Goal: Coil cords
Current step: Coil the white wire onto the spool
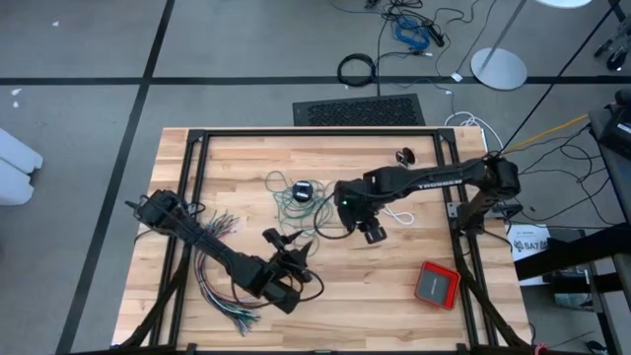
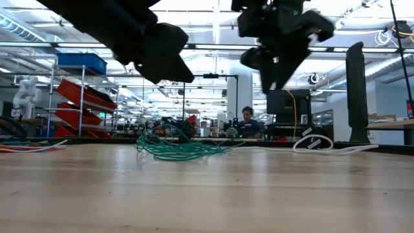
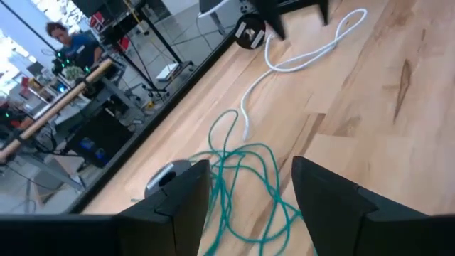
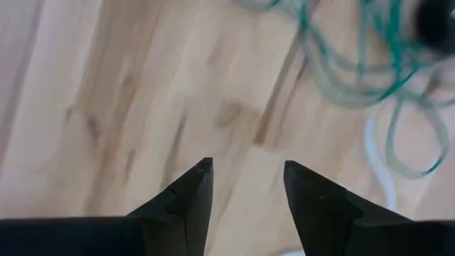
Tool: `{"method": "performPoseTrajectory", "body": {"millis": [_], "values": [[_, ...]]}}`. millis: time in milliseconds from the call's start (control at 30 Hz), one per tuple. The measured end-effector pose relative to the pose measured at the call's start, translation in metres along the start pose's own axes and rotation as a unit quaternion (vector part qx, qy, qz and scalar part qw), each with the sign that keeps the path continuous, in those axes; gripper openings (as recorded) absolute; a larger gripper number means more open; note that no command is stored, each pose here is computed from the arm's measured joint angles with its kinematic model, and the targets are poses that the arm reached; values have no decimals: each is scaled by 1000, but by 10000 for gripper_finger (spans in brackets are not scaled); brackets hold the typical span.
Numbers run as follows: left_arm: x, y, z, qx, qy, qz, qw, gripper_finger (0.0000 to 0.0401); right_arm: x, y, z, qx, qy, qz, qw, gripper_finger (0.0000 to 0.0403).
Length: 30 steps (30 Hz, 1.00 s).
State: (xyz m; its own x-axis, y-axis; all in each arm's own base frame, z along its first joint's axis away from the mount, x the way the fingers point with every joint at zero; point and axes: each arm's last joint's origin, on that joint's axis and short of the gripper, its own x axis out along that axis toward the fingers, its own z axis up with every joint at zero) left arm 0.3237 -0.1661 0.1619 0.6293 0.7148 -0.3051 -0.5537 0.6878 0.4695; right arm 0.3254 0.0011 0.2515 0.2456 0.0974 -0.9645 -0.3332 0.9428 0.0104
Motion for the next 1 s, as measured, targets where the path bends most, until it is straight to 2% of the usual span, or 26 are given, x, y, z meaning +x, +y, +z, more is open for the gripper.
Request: {"method": "performPoseTrajectory", "body": {"millis": [233, 433, 533, 667, 767, 833, 1000], "values": [[28, 5, 12, 41, 13, -19, 999, 208, 16, 26, -19, 27, 47, 19, 998, 159], [65, 12, 35, 47, -8, -110, 993, 208, 35, 51, -60, 81, 95, -10, 992, 159], [83, 20, 47, 53, -41, -150, 986, 208, 38, 65, -82, 119, 95, -14, 988, 159], [110, 37, 57, 58, -78, -168, 981, 208, 34, 86, -106, 158, 59, -34, 985, 159], [133, 54, 61, 41, -94, -192, 976, 208, 28, 97, -122, 177, 20, -72, 981, 159], [147, 65, 61, 26, -100, -203, 974, 208, 23, 99, -132, 196, -6, -128, 972, 159], [171, 86, 61, -26, -105, -223, 969, 208, 7, 96, -154, 267, -75, -255, 926, 159]]}}
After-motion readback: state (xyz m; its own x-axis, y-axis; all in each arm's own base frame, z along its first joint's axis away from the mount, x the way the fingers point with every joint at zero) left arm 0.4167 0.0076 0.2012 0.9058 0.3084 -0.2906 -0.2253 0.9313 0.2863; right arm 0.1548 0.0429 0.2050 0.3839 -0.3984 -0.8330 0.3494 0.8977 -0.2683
